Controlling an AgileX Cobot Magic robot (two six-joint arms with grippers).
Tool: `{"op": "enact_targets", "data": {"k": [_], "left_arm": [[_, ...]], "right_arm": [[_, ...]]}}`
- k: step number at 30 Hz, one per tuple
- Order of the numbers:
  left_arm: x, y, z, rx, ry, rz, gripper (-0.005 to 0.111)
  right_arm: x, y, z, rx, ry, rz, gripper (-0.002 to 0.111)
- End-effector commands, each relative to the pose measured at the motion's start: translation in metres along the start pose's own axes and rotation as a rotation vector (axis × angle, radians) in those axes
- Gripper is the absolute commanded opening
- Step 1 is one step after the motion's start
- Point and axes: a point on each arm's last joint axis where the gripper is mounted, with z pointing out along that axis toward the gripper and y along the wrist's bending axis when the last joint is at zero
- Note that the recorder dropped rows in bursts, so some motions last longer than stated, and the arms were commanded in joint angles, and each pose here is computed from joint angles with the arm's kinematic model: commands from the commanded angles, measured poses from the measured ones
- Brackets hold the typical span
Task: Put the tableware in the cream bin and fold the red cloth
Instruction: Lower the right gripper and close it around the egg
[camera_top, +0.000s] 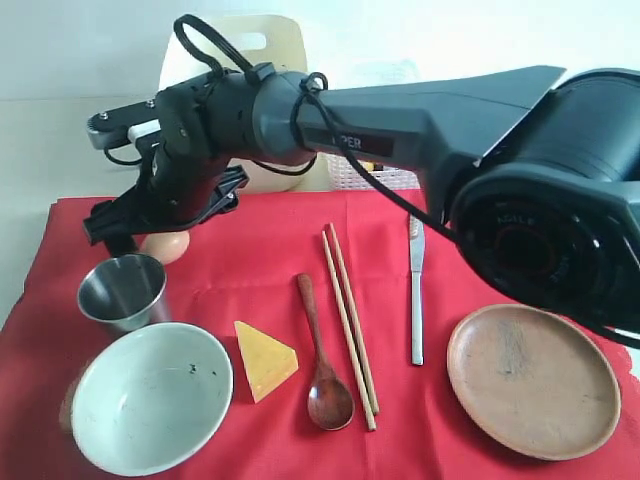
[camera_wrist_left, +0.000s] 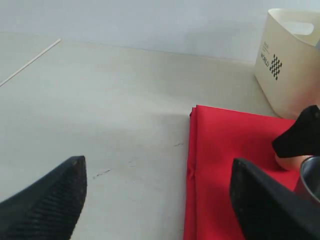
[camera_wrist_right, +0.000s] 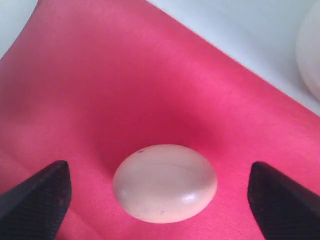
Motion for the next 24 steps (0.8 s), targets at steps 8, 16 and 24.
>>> {"op": "enact_targets", "data": {"k": [8, 16, 24], "left_arm": [[-0.0004, -0.0003, -0.0001, 0.005, -0.013, -0.005, 0.075], [-0.0004, -0.0003, -0.0001, 0.005, -0.013, -0.005, 0.075], [-0.0004, -0.0003, -0.0001, 0.005, -0.013, -0.005, 0.075]], "right_arm": [[0.0083, 0.0034, 0.0118, 0.033, 0.026, -0.017, 0.080], [0.0109, 0.0012, 0.0156, 0.052, 0.037, 0.033, 0.041], [0.0068, 0.0026, 0.0085, 0.048, 0.022, 0.035, 0.000]]}}
